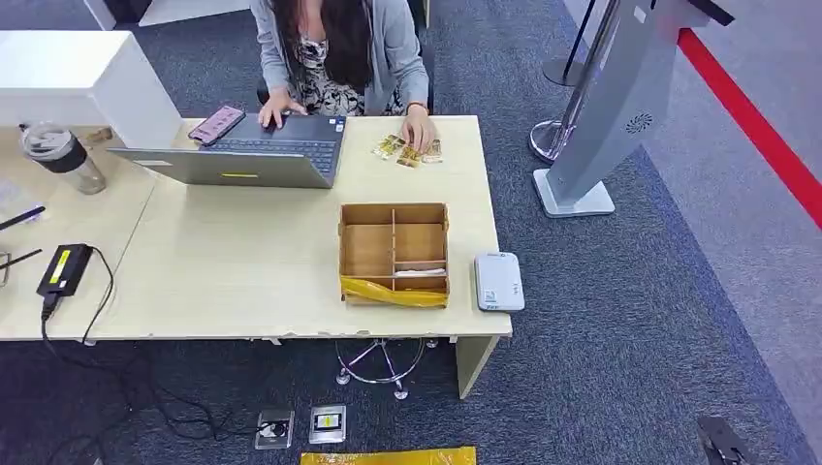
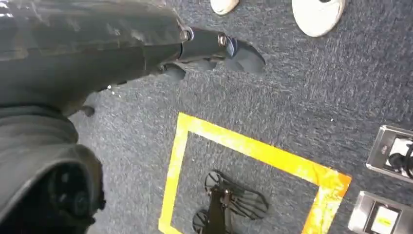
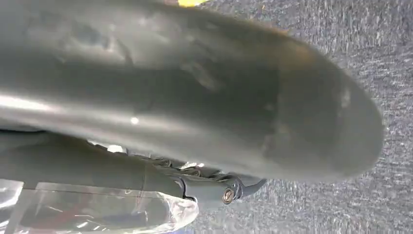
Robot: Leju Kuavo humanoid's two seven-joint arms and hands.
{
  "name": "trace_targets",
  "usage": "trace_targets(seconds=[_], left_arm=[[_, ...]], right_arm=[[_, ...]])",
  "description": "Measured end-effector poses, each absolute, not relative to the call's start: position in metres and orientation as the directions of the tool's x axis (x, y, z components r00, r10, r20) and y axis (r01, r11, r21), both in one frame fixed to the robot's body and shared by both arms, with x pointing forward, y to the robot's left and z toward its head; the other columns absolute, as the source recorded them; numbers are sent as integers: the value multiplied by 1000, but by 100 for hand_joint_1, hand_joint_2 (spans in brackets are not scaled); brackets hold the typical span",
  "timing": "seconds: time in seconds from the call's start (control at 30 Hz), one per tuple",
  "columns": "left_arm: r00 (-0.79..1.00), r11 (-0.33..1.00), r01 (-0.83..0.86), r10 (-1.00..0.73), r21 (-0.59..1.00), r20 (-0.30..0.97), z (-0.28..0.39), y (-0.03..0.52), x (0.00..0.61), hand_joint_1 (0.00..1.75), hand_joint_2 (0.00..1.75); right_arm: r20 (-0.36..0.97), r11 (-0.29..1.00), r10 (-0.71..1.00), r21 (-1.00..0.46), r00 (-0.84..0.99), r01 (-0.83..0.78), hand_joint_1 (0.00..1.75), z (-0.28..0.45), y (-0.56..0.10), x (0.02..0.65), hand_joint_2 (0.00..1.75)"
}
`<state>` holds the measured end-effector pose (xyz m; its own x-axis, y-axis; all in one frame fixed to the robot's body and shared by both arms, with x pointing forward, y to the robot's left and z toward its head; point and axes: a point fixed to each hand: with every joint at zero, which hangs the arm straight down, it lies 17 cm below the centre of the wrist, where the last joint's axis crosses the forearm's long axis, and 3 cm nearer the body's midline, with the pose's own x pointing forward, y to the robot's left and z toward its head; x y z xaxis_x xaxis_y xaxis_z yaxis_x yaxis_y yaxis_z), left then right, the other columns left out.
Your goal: Pass the card to the sensor for recognition and then transmit it.
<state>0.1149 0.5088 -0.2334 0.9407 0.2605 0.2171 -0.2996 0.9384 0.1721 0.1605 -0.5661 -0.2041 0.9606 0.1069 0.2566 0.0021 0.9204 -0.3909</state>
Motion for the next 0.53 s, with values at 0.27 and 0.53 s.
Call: trace_targets(seconds=[0.27,0.53], left_arm=[[958,947,-236,189,220,214,-233,515,113,0,0],[952,932,-168,68,322,299,-227,533,127,0,0]], right_arm=[[261,899,138,-437,955,-10,0,-201,-574,163,0],[256,884,180,-466,950,-42,0,-198,-578,168,0]])
